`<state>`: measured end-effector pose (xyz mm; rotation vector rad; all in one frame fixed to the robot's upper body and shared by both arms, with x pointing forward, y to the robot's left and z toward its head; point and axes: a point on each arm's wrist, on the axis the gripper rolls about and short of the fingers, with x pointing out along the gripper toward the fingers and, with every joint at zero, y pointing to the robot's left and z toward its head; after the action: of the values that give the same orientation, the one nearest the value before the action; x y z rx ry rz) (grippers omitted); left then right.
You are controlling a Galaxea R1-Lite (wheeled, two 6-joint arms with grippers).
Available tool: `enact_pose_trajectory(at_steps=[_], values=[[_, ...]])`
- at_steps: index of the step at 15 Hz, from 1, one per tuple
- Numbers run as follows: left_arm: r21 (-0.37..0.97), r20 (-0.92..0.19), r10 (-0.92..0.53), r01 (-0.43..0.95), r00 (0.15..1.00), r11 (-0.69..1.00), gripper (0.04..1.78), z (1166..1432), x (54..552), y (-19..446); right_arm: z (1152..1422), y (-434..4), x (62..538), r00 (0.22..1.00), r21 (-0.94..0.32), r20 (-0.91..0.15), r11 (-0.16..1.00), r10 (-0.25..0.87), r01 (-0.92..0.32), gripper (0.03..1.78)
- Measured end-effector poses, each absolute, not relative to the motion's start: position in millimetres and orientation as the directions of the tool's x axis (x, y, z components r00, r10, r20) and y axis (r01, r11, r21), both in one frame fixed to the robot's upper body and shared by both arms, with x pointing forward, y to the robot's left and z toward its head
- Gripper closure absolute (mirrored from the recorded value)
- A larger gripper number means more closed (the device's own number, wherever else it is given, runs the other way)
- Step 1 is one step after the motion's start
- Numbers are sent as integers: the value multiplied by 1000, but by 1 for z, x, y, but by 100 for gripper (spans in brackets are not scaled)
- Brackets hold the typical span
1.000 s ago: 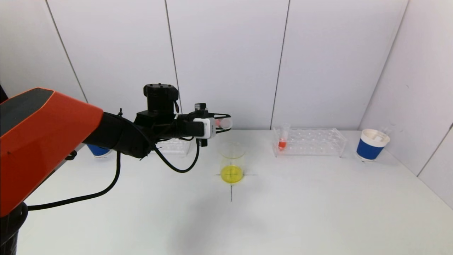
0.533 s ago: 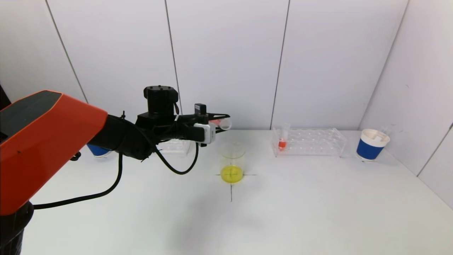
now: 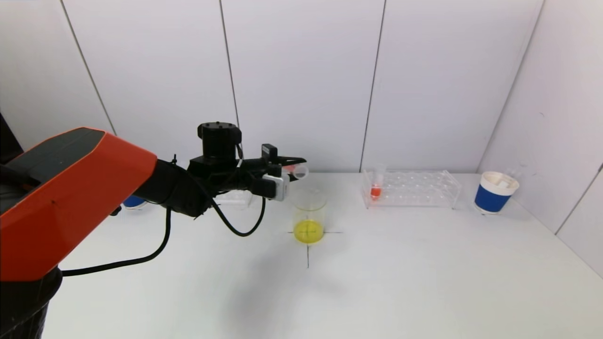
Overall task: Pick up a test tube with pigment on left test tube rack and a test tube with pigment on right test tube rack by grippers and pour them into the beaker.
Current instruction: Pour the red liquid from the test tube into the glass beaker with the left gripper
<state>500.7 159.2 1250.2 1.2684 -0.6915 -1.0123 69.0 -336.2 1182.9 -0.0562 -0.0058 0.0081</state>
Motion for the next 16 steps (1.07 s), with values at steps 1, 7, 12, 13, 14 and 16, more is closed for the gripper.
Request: enact_pose_trajectory(at_steps=[1,7,12,13,14,16], values=[[976,-106,-899,218,425,-11,136,1249,502,159,1183,-336,69,1000,-57,5,998,8,-8,4],[989,-89,-897,147,433,-27,136,1249,503,157,1183,-336,69,1000,-57,5,998,9,-8,4],[995,-78,-892,93,446,-41,136,1249,505,156,1183,-336,69,1000,-57,6,998,9,-8,4],[996,-70,-891,78,450,-39,136,1249,506,155,1183,-336,69,1000,-57,6,998,9,-8,4],[997,-67,-889,69,452,-40,136,1249,506,155,1183,-336,69,1000,-57,5,998,9,-8,4],[997,-67,-889,62,454,-44,136,1247,507,154,1183,-336,69,1000,-57,5,998,9,-8,4]])
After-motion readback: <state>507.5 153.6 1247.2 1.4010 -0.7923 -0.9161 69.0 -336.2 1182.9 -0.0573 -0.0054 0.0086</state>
